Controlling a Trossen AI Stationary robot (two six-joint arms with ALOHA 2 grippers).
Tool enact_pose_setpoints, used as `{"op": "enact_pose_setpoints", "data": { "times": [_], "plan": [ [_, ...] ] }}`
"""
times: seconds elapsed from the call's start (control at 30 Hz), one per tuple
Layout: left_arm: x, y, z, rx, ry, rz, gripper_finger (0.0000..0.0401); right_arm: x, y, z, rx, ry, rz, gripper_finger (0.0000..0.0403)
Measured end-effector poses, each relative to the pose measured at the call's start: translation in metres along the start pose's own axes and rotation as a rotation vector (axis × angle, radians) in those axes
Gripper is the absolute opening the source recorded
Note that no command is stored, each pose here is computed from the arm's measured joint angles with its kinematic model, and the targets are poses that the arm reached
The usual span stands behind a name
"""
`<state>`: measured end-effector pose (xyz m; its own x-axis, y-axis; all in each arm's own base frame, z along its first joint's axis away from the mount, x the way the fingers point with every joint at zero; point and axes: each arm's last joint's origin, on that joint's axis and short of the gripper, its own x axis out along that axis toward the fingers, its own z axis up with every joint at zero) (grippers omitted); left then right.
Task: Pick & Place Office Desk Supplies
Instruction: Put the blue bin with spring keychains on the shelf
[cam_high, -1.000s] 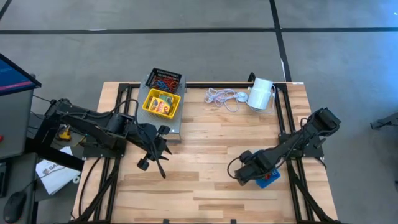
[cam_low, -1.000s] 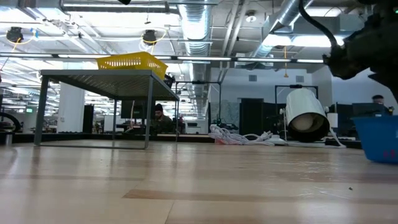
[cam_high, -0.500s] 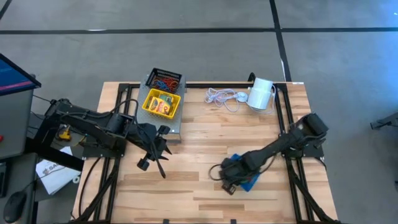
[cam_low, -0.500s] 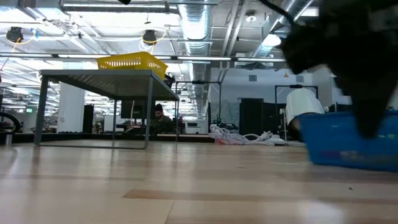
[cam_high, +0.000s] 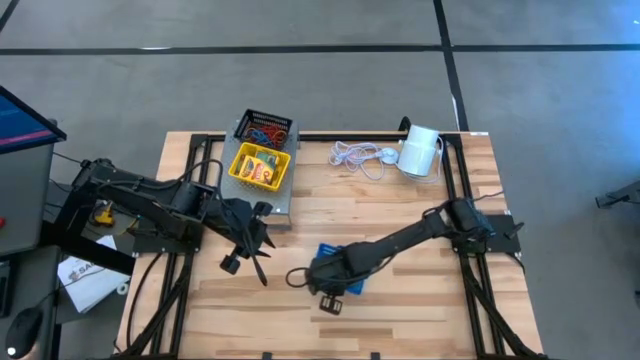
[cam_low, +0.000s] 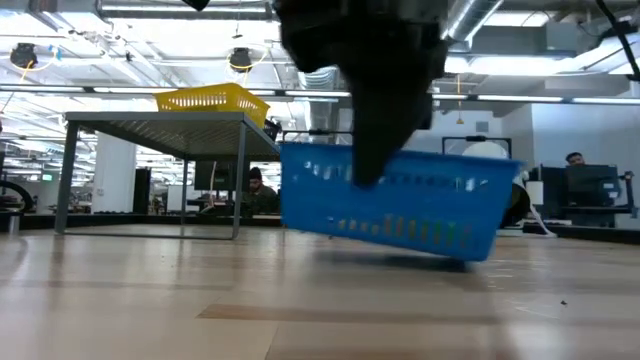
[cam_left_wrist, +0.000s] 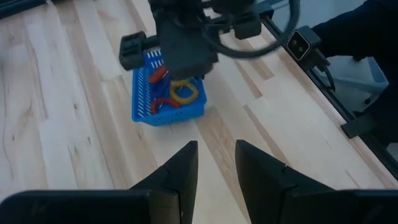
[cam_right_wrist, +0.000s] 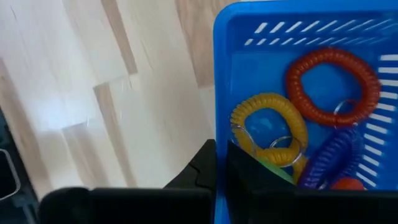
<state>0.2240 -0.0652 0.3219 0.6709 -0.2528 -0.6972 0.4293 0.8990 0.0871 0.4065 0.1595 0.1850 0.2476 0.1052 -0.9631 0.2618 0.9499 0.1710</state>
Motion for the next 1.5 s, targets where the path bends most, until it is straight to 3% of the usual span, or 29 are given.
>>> {"op": "enact_pose_setpoints", "data": {
  "times": [0.3, 0.7, 0.87, 1.13, 1.3, 1.4, 1.5],
  "plan": [
    [0.000, -0.001, -0.004, -0.008, 0.038, -0.007, 0.0102, 0.007, 0.008, 0.006, -0.050, -0.009, 0.031, 0.0005],
    [0.000, -0.001, -0.004, -0.029, 0.038, -0.007, 0.0102, 0.006, 0.012, 0.008, -0.035, -0.019, 0.083, 0.0035],
    [0.000, -0.001, -0.004, -0.033, 0.039, -0.007, 0.0102, 0.006, 0.013, 0.009, -0.010, -0.014, 0.110, 0.0083],
    [0.000, -0.001, -0.006, -0.036, 0.065, -0.014, 0.0102, 0.009, 0.013, 0.011, 0.033, -0.050, 0.123, 0.0203],
    [-0.001, -0.004, -0.006, -0.041, 0.045, -0.125, 0.0102, -0.008, 0.019, 0.011, 0.003, -0.153, 0.088, 0.0217],
    [-0.001, -0.006, -0.005, -0.121, 0.038, -0.172, 0.0102, -0.035, 0.024, 0.007, -0.014, -0.222, 0.093, 0.0205],
    [0.002, -0.004, -0.003, -0.327, 0.043, -0.132, 0.0102, -0.066, 0.026, -0.010, -0.039, -0.260, -0.007, 0.0187]
  ]
}}
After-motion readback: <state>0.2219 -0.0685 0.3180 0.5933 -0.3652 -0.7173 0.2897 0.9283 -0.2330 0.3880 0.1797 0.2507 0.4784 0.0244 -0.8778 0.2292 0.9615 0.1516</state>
